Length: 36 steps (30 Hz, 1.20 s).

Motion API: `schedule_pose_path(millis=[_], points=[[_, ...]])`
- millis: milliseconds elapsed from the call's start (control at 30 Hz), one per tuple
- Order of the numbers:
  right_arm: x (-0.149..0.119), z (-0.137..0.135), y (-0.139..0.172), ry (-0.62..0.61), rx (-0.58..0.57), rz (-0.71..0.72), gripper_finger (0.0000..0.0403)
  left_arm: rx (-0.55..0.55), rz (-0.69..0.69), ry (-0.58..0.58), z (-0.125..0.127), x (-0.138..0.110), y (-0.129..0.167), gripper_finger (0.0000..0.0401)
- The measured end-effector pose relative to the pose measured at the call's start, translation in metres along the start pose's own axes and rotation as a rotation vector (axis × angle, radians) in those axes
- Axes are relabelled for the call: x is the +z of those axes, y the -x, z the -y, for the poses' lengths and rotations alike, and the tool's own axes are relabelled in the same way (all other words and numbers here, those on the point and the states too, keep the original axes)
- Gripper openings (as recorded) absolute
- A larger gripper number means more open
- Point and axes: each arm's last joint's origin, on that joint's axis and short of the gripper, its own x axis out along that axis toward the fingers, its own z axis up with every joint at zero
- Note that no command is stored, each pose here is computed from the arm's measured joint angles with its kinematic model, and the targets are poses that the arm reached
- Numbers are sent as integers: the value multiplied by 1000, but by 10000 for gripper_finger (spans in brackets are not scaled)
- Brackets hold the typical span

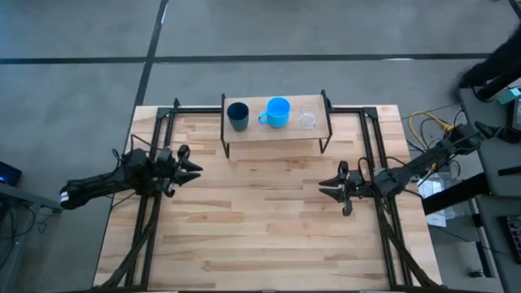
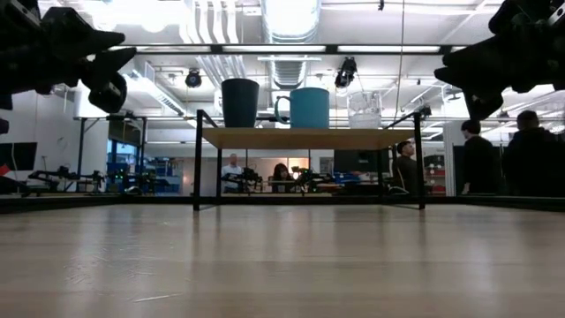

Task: Stack small to large cups/mugs on shelf
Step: Return to Home Position

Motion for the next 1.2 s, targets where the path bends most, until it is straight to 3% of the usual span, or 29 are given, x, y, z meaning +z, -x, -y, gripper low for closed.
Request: schedule_pose_path(millis=[267,1200], points=[[-8,2,0,91,-17,-73,94,10,-29,11,-2,-3,-2,93],[-11,3,1,51,-27,-107,88,65,-172,70,-10,-17,-10,93]])
